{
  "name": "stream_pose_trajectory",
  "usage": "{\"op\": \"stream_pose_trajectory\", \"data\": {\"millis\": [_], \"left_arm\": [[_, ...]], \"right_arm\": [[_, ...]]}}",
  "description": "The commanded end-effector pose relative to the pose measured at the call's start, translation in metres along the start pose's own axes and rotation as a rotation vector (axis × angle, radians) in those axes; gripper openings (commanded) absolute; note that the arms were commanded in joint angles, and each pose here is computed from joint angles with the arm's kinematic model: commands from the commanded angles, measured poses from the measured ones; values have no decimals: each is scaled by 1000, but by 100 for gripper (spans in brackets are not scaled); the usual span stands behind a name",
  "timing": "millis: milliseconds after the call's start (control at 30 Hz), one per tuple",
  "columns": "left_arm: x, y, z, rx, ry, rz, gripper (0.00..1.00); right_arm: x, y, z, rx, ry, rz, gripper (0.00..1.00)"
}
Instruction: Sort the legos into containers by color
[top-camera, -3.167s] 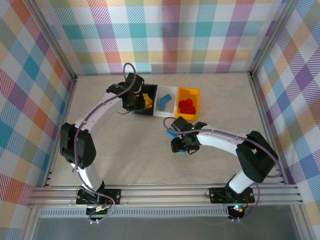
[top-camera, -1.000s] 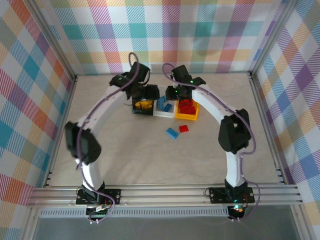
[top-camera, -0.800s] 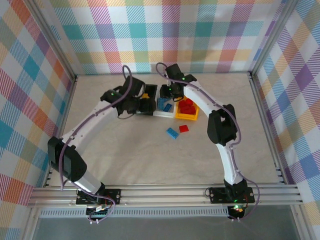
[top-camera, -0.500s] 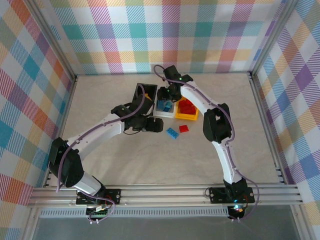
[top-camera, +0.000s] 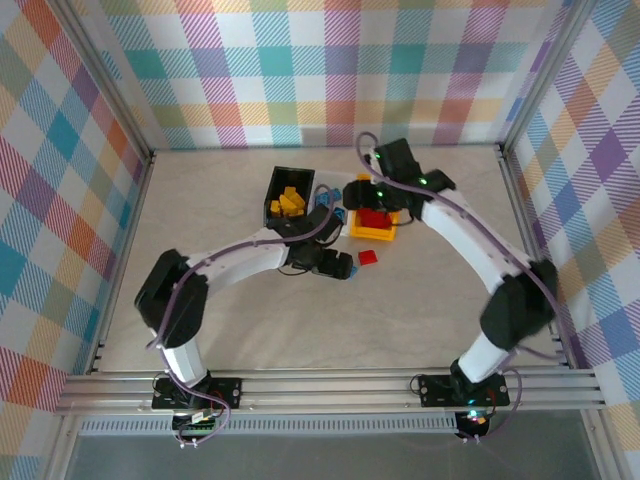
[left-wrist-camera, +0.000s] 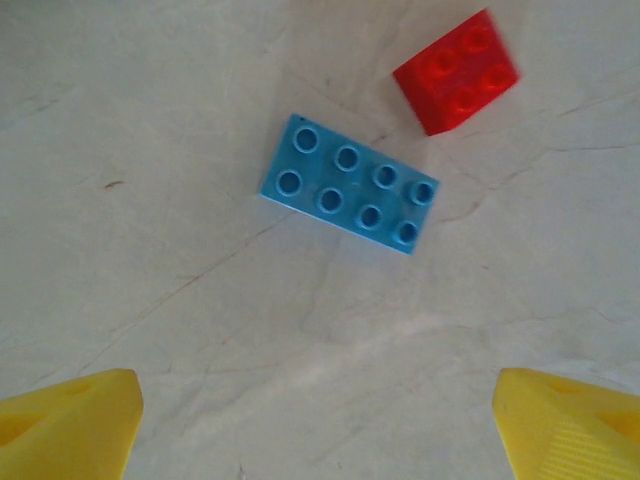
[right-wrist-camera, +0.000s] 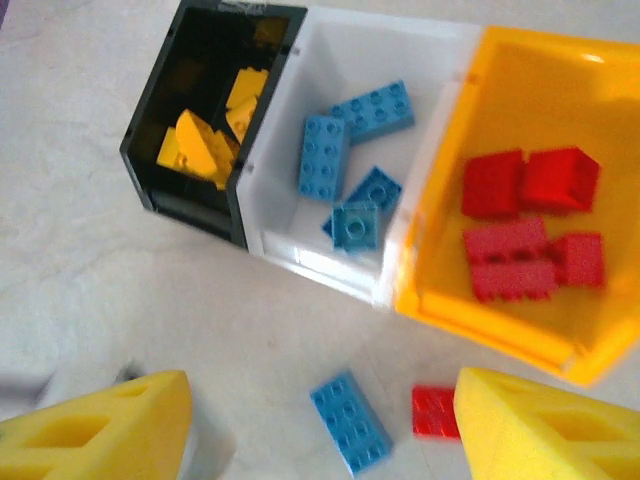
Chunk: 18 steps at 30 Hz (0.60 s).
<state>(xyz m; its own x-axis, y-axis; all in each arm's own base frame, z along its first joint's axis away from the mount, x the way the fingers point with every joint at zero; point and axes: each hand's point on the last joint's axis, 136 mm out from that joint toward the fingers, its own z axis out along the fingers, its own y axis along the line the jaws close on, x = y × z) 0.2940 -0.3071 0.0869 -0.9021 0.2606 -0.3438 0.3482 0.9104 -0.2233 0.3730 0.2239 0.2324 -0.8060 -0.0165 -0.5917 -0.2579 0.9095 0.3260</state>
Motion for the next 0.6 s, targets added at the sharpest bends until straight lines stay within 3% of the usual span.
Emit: {"op": "stream_pose_trajectory", "data": {"millis": [0, 233, 567], "left_arm": [[-9, -13, 11, 32, 7, 28, 91], [-16, -8, 47, -30, 71, 171, 95], [-27, 3, 64, -9, 129, 278, 96]], "right_arm": [[38, -18, 4, 26, 51, 43, 72], [88, -34, -6, 27, 90, 91, 73], [102, -44, -9, 56, 94, 100, 76]]}}
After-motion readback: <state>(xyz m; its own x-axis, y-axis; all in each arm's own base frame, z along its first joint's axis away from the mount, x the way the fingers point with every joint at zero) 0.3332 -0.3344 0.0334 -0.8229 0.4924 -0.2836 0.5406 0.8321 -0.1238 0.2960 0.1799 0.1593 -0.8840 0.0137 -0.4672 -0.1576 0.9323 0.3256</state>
